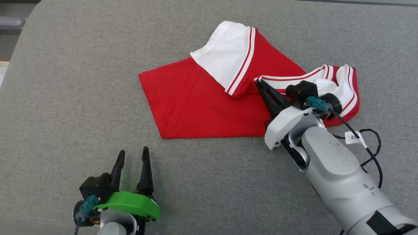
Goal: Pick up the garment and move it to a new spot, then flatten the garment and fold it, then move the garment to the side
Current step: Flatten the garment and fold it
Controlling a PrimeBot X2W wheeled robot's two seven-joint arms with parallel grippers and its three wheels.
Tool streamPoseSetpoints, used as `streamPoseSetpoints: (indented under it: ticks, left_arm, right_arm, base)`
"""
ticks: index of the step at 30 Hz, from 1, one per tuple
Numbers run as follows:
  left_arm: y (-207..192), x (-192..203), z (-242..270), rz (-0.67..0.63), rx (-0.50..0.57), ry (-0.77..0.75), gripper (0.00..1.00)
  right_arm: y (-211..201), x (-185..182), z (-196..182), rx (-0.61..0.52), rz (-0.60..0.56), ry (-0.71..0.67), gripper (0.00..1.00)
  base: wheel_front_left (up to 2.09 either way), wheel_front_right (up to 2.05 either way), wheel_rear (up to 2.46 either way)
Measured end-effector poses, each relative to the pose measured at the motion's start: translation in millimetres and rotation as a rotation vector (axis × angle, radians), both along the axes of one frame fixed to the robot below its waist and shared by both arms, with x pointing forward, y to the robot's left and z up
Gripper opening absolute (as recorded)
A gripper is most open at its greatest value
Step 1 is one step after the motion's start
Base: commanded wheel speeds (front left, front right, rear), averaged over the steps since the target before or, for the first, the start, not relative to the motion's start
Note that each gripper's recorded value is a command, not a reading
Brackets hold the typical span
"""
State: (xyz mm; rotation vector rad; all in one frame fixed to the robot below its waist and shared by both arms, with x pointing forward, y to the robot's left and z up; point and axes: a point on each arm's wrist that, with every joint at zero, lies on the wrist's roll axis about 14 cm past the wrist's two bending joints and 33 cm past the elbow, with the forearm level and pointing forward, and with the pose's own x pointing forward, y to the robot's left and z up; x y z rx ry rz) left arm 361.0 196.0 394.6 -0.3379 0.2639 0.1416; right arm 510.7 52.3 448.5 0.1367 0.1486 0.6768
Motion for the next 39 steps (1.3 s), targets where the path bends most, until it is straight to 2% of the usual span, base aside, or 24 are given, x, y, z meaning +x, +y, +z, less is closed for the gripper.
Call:
streamPoseSetpoints:
  ticks: [3,6,10,18,22,25,26,27,28,33,37,39]
  left_arm:
    - [-1.1,0.7,-1.5,-0.002,-0.001,0.005,1.0]
    - [-3.7,1.8,-2.7,-0.008,-0.006,0.008,1.0]
    - [-6.4,2.8,-3.1,-0.015,-0.012,0.01,1.0]
    - [-10.4,-0.9,-10.2,-0.012,-0.035,0.038,1.0]
    - [-8.2,2.2,-15.2,-0.002,-0.032,0.055,1.0]
    - [-9.3,5.1,-20.3,-0.009,-0.027,0.069,1.0]
    - [-8.5,6.3,-21.3,-0.008,-0.025,0.072,1.0]
    - [-7.8,7.8,-22.6,-0.008,-0.02,0.075,1.0]
    - [-7.1,9.5,-23.5,-0.007,-0.017,0.077,1.0]
    - [-12.9,19.6,-24.8,-0.032,-0.016,0.07,1.0]
    - [-18.6,26.3,-24.5,-0.049,-0.021,0.061,1.0]
    - [-21.7,28.9,-24.6,-0.061,-0.02,0.058,1.0]
  right_arm:
    - [-0.8,14.1,17.8,0.019,-0.016,-0.051,0.0]
    - [-9.4,43.0,47.1,0.025,-0.058,-0.136,0.0]
    - [-38.9,85.7,72.1,-0.057,-0.127,-0.237,0.0]
    - [-122.4,154.9,72.3,-0.251,-0.311,-0.259,0.0]
    - [-158.3,179.9,73.4,-0.252,-0.418,-0.252,0.0]
    - [-174.2,188.8,63.3,-0.288,-0.454,-0.247,0.0]
    - [-179.3,190.2,58.4,-0.3,-0.464,-0.239,0.26]
    - [-187.1,191.5,51.0,-0.316,-0.481,-0.217,0.67]
    - [-194.3,192.0,44.1,-0.321,-0.5,-0.192,1.0]
    - [-211.6,188.0,38.9,-0.3,-0.561,-0.18,1.0]
    - [-202.1,174.1,29.7,-0.278,-0.551,-0.166,1.0]
    - [-198.4,168.7,37.4,-0.253,-0.554,-0.189,1.0]
  base:
    - [0.0,0.0,0.0]
    - [0.0,0.0,0.0]
    - [0.0,0.0,0.0]
    - [0.0,0.0,0.0]
    - [0.0,0.0,0.0]
    - [0.0,0.0,0.0]
    - [0.0,0.0,0.0]
    - [0.0,0.0,0.0]
    - [0.0,0.0,0.0]
    - [0.0,0.0,0.0]
    - [0.0,0.0,0.0]
    - [0.0,0.0,0.0]
